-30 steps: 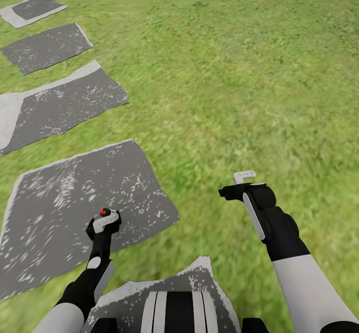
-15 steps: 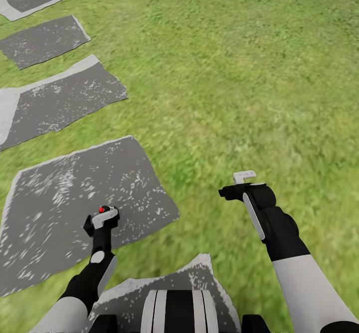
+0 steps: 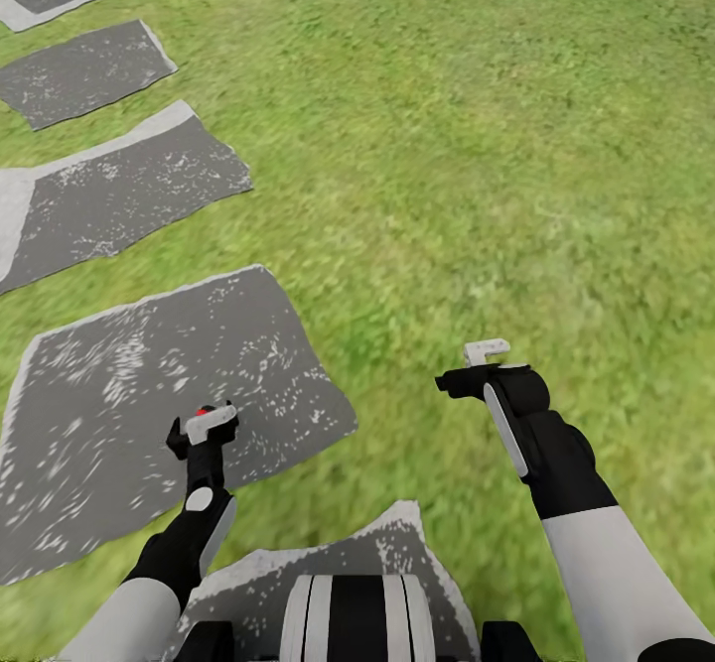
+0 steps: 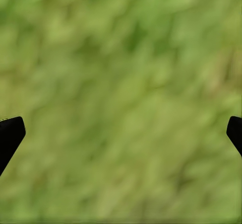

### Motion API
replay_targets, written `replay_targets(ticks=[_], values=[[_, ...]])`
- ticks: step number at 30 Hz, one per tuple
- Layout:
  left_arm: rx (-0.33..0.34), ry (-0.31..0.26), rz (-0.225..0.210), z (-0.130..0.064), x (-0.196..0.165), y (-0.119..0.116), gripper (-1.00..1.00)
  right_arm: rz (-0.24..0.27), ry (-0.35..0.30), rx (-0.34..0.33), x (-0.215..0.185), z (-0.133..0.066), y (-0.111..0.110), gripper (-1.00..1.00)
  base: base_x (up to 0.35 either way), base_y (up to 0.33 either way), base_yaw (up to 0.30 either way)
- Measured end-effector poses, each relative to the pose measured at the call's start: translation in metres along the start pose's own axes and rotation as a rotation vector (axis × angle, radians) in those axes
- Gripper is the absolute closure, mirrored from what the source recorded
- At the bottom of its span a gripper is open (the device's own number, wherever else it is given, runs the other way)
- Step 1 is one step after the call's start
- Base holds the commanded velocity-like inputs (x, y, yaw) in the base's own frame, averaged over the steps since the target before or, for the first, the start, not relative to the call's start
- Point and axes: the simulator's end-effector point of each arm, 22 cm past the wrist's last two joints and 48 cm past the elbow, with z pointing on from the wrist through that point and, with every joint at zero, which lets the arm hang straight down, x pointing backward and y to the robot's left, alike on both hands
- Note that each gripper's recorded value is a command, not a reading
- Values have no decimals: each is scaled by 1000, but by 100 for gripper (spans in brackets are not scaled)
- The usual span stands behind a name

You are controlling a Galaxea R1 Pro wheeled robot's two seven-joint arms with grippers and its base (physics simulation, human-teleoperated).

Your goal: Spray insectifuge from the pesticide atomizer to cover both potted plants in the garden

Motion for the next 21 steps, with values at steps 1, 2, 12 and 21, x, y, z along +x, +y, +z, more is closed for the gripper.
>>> replay_targets(ticks=[1, 2, 12, 21], values=[[1, 9, 4, 1, 2, -1, -100, 0, 4, -1, 2, 2, 0, -100, 0, 0, 0], [2, 14, 7, 2, 5, -3, -100, 0, 8, -1, 4, 4, 1, -100, 0, 0, 0], [4, 45, 15, 2, 23, -6, -100, 1, 33, -5, 16, 16, 2, -100, 0, 0, 0], [10, 56, 15, 3, 29, -8, -100, 1, 37, -5, 18, 18, 2, -100, 0, 0, 0]])
